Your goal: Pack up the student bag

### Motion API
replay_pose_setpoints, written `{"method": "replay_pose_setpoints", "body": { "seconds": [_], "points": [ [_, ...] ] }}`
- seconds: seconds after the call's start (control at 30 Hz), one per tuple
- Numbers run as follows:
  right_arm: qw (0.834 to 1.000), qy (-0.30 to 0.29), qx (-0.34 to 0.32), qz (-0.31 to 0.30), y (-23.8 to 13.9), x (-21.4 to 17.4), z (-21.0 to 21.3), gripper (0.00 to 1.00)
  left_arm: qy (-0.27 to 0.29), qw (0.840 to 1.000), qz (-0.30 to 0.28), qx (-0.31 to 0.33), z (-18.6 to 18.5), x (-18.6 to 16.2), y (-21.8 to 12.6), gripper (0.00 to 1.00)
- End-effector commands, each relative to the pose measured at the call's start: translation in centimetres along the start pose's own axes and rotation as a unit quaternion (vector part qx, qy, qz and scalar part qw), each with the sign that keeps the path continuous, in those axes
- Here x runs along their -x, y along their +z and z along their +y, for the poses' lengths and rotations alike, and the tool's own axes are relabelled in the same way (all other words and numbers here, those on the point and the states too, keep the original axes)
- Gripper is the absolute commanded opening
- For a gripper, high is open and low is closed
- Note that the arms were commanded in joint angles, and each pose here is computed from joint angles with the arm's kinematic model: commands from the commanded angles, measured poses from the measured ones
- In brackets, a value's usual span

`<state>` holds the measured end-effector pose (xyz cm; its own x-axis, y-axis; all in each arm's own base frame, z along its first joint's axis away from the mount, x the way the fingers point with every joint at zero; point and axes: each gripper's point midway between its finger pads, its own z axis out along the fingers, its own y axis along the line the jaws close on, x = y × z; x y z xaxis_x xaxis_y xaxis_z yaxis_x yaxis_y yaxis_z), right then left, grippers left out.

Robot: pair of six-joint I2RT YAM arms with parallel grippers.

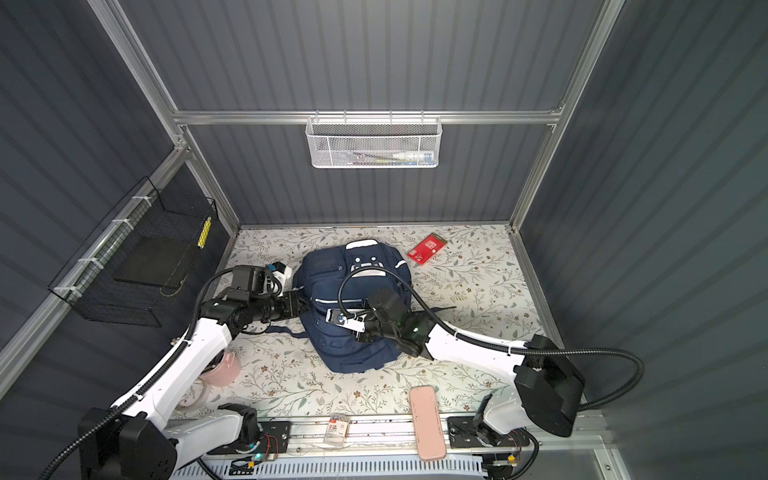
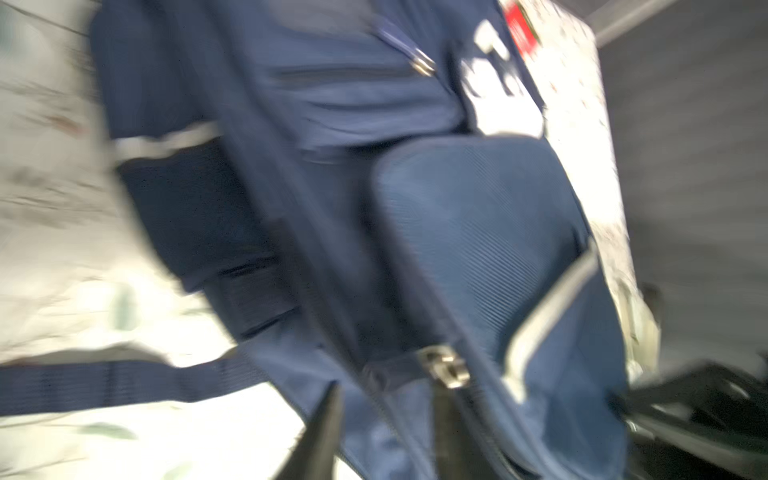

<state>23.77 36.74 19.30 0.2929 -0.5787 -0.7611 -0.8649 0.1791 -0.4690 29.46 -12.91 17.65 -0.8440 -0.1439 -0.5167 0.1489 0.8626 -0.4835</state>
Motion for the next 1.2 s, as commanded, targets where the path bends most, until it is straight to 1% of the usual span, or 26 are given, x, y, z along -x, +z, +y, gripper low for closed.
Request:
{"method": "replay_pose_setpoints", "body": {
  "seconds": [0.0,0.1,0.13,0.17,0.2,0.23,0.27,0.3,0.37,0.4,0.43,0.5,0.53,0.6,0.67,0.7,0.73,0.77,0.83,0.9,0.93,0.97,1.0,1.1,1.13,1.17],
  "points": [
    [0.998,0.06,-0.012,0.0,-0.8,0.1,-0.6,0.4,0.03,0.997,-0.067,0.021,-0.3,2.9,-2.1,0.7],
    [0.996,0.082,-0.029,-0.031,-1.8,0.1,-0.4,0.53,0.045,0.997,-0.065,0.021,-0.7,2.7,-2.9,0.96],
    [0.994,0.094,-0.041,-0.04,-2.3,0.1,-0.6,0.56,0.052,0.996,-0.066,0.012,-1.1,2.7,-3.2,1.0],
    [0.991,0.113,-0.063,-0.043,-2.8,-0.1,-1.2,0.6,0.059,0.996,-0.069,0.003,-1.6,2.9,-3.5,1.0],
    [0.984,0.144,-0.093,-0.044,-3.4,-0.6,-2.2,0.67,0.069,0.995,-0.071,-0.011,-2.3,3.1,-3.7,1.0],
    [0.973,0.188,-0.127,-0.04,-4.1,-1.4,-3.6,0.77,0.086,0.993,-0.075,-0.025,-3.0,3.2,-3.7,1.0],
    [0.959,0.235,-0.154,-0.035,-4.8,-2.4,-4.8,0.84,0.11,0.99,-0.076,-0.032,-3.7,3.3,-3.4,1.0],
    [0.942,0.288,-0.17,-0.031,-5.6,-3.5,-6.1,0.88,0.142,0.987,-0.068,-0.042,-4.8,2.9,-2.8,1.0],
    [0.904,0.39,-0.176,-0.025,-7.0,-6.0,-8.1,0.89,0.233,0.972,-0.038,-0.023,-7.0,1.2,-1.1,1.0],
    [0.882,0.438,-0.173,-0.026,-7.8,-7.1,-8.9,0.9,0.288,0.957,-0.026,-0.007,-8.5,0.2,-0.4,1.0],
    [0.856,0.486,-0.175,-0.025,-8.6,-8.3,-9.7,0.91,0.338,0.941,-0.026,0.01,-9.7,-0.5,0.1,1.0],
    [0.812,0.553,-0.187,-0.016,-10.0,-10.7,-11.1,0.92,0.414,0.909,-0.042,0.023,-11.9,-1.5,0.7,1.0],
    [0.795,0.575,-0.193,-0.013,-10.6,-11.7,-11.7,0.93,0.443,0.895,-0.043,0.03,-12.6,-1.9,1.0,1.0],
    [0.778,0.595,-0.203,-0.005,-11.6,-13.2,-12.3,0.93,0.478,0.876,-0.03,0.063,-12.4,-2.1,1.9,1.0],
    [0.763,0.607,-0.221,0.0,-12.5,-14.4,-13.1,0.94,0.508,0.855,0.002,0.105,-11.6,-2.6,3.2,1.0],
    [0.753,0.615,-0.233,0.002,-13.0,-15.1,-13.5,0.94,0.523,0.842,0.012,0.129,-11.2,-2.7,3.8,1.0],
    [0.74,0.625,-0.247,0.003,-13.7,-15.8,-14.0,0.94,0.532,0.833,0.016,0.151,-10.8,-2.7,4.2,1.0],
    [0.727,0.635,-0.26,0.007,-14.1,-16.5,-14.4,0.94,0.534,0.83,0.016,0.162,-10.6,-2.5,4.6,1.0],
    [0.684,0.668,-0.293,0.015,-15.3,-18.2,-15.2,0.94,0.541,0.824,0.02,0.168,-10.5,-2.4,5.5,1.0],
    [0.647,0.694,-0.315,0.026,-15.8,-19.7,-15.9,0.95,0.532,0.825,0.014,0.188,-10.6,-1.5,6.0,1.0],
    [0.633,0.7,-0.328,0.042,-15.8,-20.5,-16.2,0.96,0.529,0.827,0.014,0.191,-10.8,-1.3,6.3,0.99],
    [0.622,0.703,-0.338,0.061,-15.8,-21.3,-16.4,0.96,0.526,0.829,0.014,0.19,-11.1,-1.1,6.5,0.94],
    [0.613,0.705,-0.347,0.082,-15.5,-22.2,-16.9,0.97,0.52,0.833,0.014,0.187,-11.5,-0.9,6.9,0.83],
    [0.587,0.706,-0.366,0.154,-14.2,-25.0,-18.0,0.97,0.503,0.849,0.028,0.159,-12.6,-1.5,7.9,0.4],
    [0.58,0.704,-0.37,0.175,-13.5,-26.0,-18.6,0.97,0.497,0.855,0.031,0.145,-13.0,-1.8,8.2,0.37],
    [0.576,0.703,-0.372,0.19,-12.9,-26.7,-19.2,0.97,0.494,0.858,0.036,0.134,-13.3,-2.2,8.5,0.38]
  ]
}}
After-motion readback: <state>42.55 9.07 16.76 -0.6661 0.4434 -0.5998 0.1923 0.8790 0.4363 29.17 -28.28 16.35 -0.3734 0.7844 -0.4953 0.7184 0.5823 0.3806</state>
